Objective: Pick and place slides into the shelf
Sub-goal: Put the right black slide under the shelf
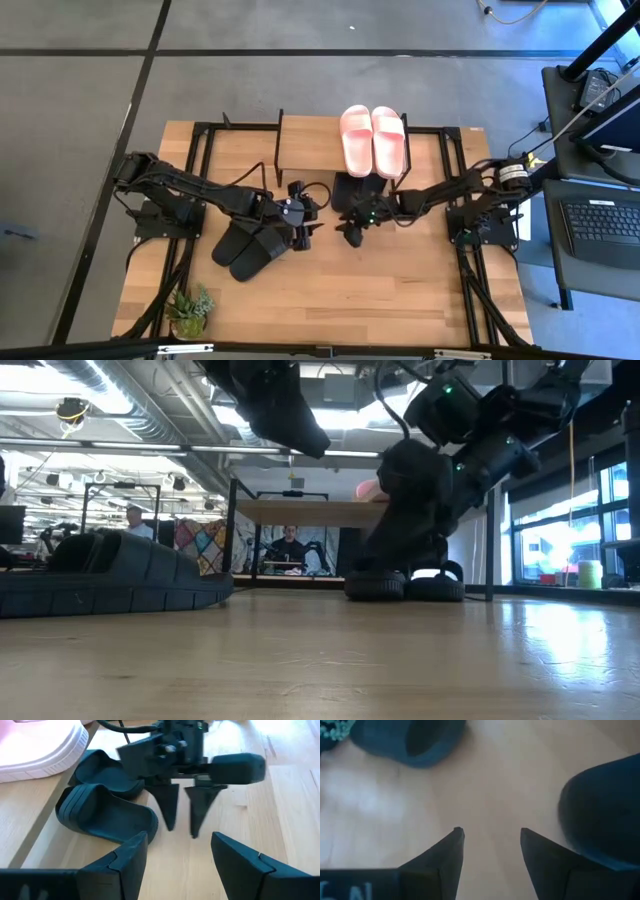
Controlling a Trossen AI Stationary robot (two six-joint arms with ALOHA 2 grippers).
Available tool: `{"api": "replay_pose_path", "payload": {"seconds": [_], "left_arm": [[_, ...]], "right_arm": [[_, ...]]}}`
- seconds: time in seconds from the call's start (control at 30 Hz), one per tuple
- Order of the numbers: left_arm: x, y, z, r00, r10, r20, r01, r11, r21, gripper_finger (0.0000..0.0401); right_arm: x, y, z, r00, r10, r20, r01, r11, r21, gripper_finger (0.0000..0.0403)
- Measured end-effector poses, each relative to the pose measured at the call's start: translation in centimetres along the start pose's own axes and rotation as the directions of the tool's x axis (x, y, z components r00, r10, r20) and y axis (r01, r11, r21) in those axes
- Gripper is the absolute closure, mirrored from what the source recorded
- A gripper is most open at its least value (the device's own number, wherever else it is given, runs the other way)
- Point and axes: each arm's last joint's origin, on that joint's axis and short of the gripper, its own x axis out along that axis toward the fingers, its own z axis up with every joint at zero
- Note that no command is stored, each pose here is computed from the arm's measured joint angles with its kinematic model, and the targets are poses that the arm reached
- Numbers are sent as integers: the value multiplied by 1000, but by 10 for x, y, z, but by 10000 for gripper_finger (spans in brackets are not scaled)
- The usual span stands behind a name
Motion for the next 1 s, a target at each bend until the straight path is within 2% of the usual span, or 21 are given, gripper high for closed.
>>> {"api": "replay_pose_path", "payload": {"seconds": [0.53,1.0], "left_arm": [[0,0,-2,1000,2,-16,-2,1000,6,191],[0,0,-2,1000,3,-17,-3,1000,6,191]], "right_arm": [[0,-26,4,994,-95,-49,97,994,43,207],[-5,-25,8,994,-111,-21,111,993,28,207]]}}
